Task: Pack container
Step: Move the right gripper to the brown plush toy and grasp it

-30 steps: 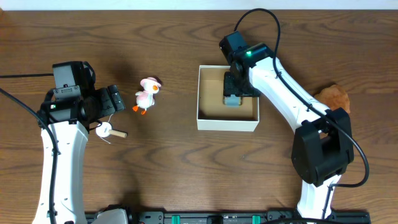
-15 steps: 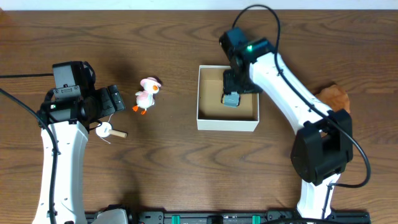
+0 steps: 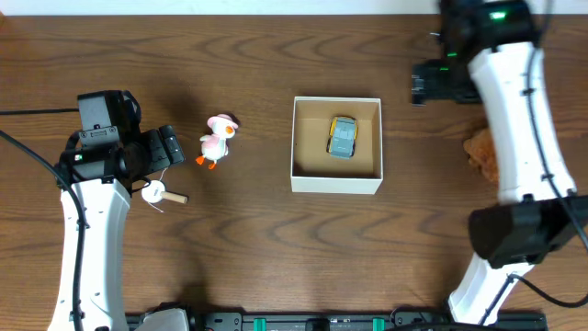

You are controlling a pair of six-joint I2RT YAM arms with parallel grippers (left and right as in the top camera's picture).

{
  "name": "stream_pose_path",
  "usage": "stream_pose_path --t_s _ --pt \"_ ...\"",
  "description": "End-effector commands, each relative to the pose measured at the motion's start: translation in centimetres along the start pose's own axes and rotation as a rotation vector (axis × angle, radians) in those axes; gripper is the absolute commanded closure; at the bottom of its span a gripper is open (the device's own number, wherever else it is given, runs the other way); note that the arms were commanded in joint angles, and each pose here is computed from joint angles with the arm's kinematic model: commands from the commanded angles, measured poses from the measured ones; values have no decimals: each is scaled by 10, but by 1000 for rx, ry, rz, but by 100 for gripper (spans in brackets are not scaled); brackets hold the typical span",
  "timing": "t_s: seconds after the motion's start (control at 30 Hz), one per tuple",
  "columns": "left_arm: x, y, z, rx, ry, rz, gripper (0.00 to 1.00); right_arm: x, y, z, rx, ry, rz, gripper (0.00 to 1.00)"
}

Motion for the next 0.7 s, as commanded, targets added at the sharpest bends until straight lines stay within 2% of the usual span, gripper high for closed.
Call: stream_pose_path --t_s 0.0,0.13,0.3,0.5,0.67 --pt "-10 0 -5 0 -26 9 2 8 -47 16 31 59 -6 1" --pt "-11 -1 -5 1 -30 9 2 25 -85 36 -8 133 -36 1" --pt "-11 -1 -5 2 -32 9 2 38 -121 73 -32 164 22 1" --pt "-13 -1 -5 4 -39 9 2 46 -122 118 -82 168 -54 1" --pt "-14 -1 -5 5 -43 9 2 38 -119 146 -69 109 -165 1"
Point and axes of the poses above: each gripper's point midway between its finger pads, its own z axis out along the fingers, its own y axis along the line the jaws close on, x = y × z, the point moved 2 cm from there along -z, back along the fingers, and after that the axes turned 6 degrees about -z, right-handed, at the moved point
